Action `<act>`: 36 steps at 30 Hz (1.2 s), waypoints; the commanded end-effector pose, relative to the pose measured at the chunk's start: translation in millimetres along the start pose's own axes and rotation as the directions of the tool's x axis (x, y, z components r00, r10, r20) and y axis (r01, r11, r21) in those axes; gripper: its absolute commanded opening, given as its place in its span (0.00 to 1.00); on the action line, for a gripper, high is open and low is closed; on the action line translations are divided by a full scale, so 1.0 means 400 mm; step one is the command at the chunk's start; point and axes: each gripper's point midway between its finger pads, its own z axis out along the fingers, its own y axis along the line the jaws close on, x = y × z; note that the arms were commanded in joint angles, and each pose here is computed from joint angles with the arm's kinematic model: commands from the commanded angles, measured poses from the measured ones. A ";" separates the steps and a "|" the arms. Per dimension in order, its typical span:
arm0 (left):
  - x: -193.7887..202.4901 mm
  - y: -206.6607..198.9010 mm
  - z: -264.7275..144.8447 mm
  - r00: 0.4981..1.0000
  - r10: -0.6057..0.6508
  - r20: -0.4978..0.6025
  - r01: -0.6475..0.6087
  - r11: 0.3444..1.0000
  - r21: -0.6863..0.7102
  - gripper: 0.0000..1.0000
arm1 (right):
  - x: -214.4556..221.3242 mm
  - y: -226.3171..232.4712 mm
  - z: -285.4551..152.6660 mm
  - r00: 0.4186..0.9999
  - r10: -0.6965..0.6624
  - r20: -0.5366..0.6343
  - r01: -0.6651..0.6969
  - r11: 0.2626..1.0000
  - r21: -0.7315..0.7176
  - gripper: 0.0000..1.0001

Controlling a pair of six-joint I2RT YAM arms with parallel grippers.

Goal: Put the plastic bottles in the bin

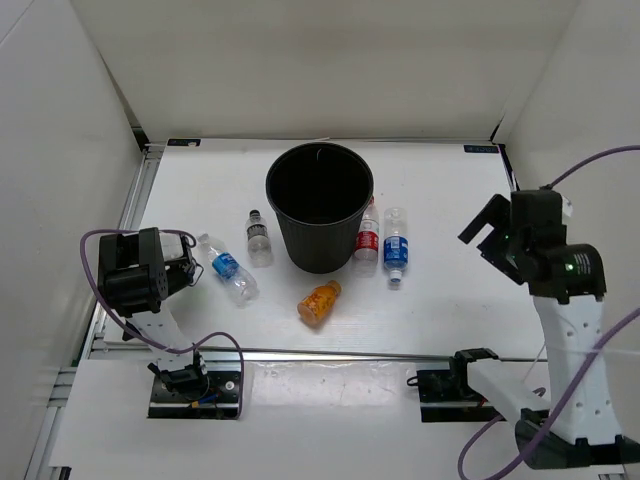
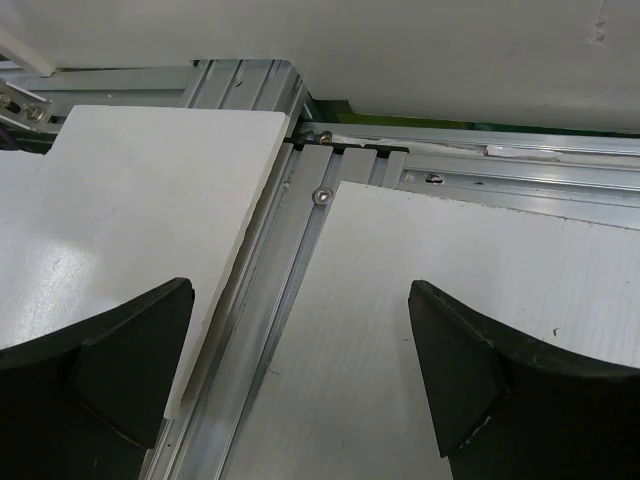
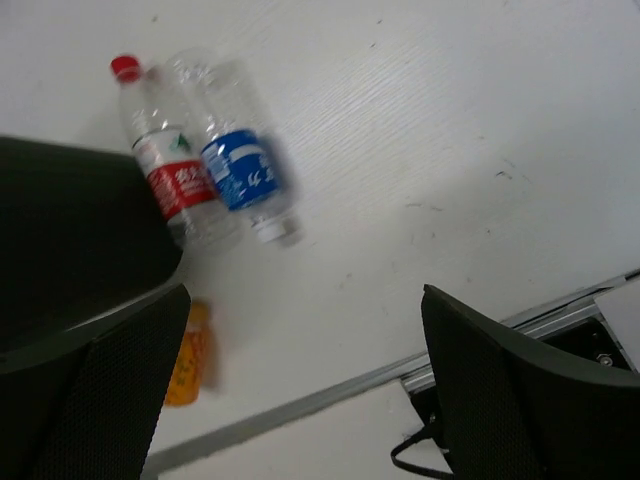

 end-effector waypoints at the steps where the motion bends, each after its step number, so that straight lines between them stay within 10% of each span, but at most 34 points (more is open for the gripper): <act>1: -0.022 0.007 0.001 0.996 -0.083 0.014 0.083 0.996 -0.019 0.99 | 0.067 0.073 -0.023 0.971 -0.193 -0.138 0.157 0.958 -0.240 1.00; 8: -0.049 -0.023 -0.011 0.997 -0.072 0.013 0.072 0.997 0.002 0.99 | 0.105 0.106 0.027 0.922 -0.235 -0.307 0.174 0.961 -0.213 1.00; 15: -0.262 -0.134 -0.094 0.918 0.384 0.098 -0.393 0.914 0.099 0.99 | 0.140 0.092 0.062 0.898 -0.219 -0.382 0.167 0.972 -0.165 1.00; 21: -0.433 -0.003 -0.235 0.989 0.097 -0.108 -0.041 0.900 0.434 0.99 | 0.149 0.103 0.111 0.887 -0.174 -0.427 0.138 0.984 -0.113 1.00; 26: -0.437 0.067 -0.415 0.966 0.217 -0.143 -0.018 0.603 0.797 0.99 | 0.157 0.181 0.197 0.873 -0.138 -0.468 0.053 0.980 -0.190 1.00; 30: -0.465 0.149 -0.645 0.973 0.161 -0.163 0.176 -0.067 0.982 0.99 | 0.127 0.228 0.256 0.877 -0.187 -0.443 0.088 0.968 -0.235 1.00; 32: -0.455 0.154 -0.666 0.974 0.136 -0.178 0.198 -0.147 0.969 0.99 | 0.123 0.243 0.303 0.868 -0.215 -0.447 0.115 0.964 -0.240 1.00; 36: -0.417 0.153 -0.647 0.969 0.240 -0.064 0.091 -0.104 0.990 0.99 | 0.124 0.271 0.395 0.852 -0.267 -0.451 0.174 0.956 -0.238 1.00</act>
